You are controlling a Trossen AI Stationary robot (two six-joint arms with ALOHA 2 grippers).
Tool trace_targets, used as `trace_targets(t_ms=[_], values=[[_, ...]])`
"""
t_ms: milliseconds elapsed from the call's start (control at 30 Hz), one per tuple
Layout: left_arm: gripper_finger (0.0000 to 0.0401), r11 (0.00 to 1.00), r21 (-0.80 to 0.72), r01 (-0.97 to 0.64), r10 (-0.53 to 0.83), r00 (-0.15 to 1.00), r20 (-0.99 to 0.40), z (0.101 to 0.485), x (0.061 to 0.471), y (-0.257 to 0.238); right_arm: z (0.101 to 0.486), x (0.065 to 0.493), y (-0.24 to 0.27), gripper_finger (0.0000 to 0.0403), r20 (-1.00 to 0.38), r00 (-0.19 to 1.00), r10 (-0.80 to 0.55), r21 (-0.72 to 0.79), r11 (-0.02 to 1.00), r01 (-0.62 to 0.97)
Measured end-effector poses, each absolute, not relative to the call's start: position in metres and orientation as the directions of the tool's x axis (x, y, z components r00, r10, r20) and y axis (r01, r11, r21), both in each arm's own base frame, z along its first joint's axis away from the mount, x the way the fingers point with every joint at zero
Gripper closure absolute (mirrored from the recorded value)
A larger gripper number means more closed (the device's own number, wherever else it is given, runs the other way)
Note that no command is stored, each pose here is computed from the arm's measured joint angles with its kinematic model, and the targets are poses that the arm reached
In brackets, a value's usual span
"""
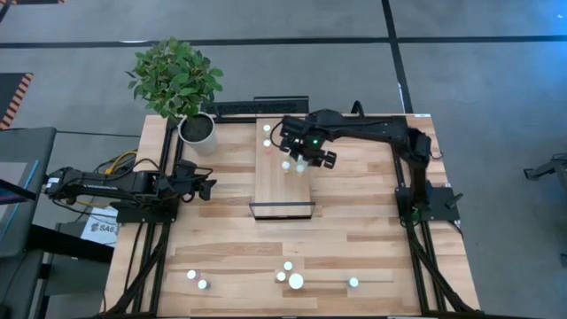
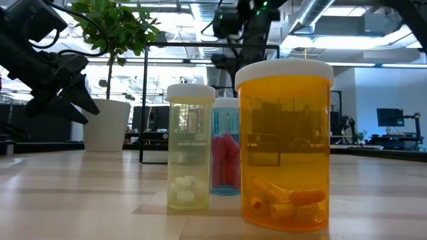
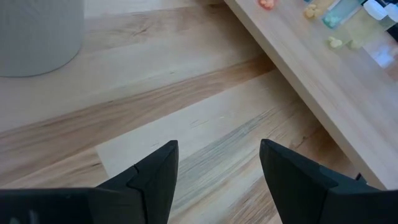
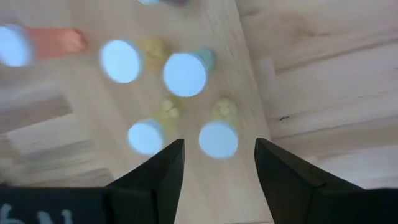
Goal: Pick and place medicine bottles onto shelf by color
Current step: Put the pink pill bottle on the shelf
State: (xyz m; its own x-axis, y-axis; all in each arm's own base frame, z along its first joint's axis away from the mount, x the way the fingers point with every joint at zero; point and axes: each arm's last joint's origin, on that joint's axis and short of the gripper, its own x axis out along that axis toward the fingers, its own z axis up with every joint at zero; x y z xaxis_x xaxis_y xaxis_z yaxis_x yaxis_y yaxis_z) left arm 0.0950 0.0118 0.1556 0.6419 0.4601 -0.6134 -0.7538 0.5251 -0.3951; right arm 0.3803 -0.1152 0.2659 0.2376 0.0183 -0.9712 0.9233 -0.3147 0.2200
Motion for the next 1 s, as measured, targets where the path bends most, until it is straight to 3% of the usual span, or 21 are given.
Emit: trace_targets(t_ms=[233,533,733,1000], values=[[0.0189,0.525,-0.395,-0.754,0.460,0.642,-0.613,0.156,0.095,0.012,0.316,0.355,-0.095,0.0186,-0.946,0.298,-0.130,0.322,-0.252,0.912],[0.0189,0.525,-0.395,-0.754,0.460,0.642,-0.613,0.156,0.095,0.012,0.380,0.305,-0.042,0.0186,-0.837,0.351,-0.420,0.376,0.023,0.926],[0.0189,0.525,-0.395,-0.754,0.460,0.642,-0.614,0.156,0.095,0.012,0.400,0.274,-0.007,0.0186,-0.701,0.311,-0.642,0.221,0.219,0.950],[0.0189,0.525,-0.395,-0.754,0.460,0.642,-0.613,0.156,0.095,0.012,0.416,0.248,0.026,0.0186,-0.632,0.393,-0.668,0.017,0.495,0.868]])
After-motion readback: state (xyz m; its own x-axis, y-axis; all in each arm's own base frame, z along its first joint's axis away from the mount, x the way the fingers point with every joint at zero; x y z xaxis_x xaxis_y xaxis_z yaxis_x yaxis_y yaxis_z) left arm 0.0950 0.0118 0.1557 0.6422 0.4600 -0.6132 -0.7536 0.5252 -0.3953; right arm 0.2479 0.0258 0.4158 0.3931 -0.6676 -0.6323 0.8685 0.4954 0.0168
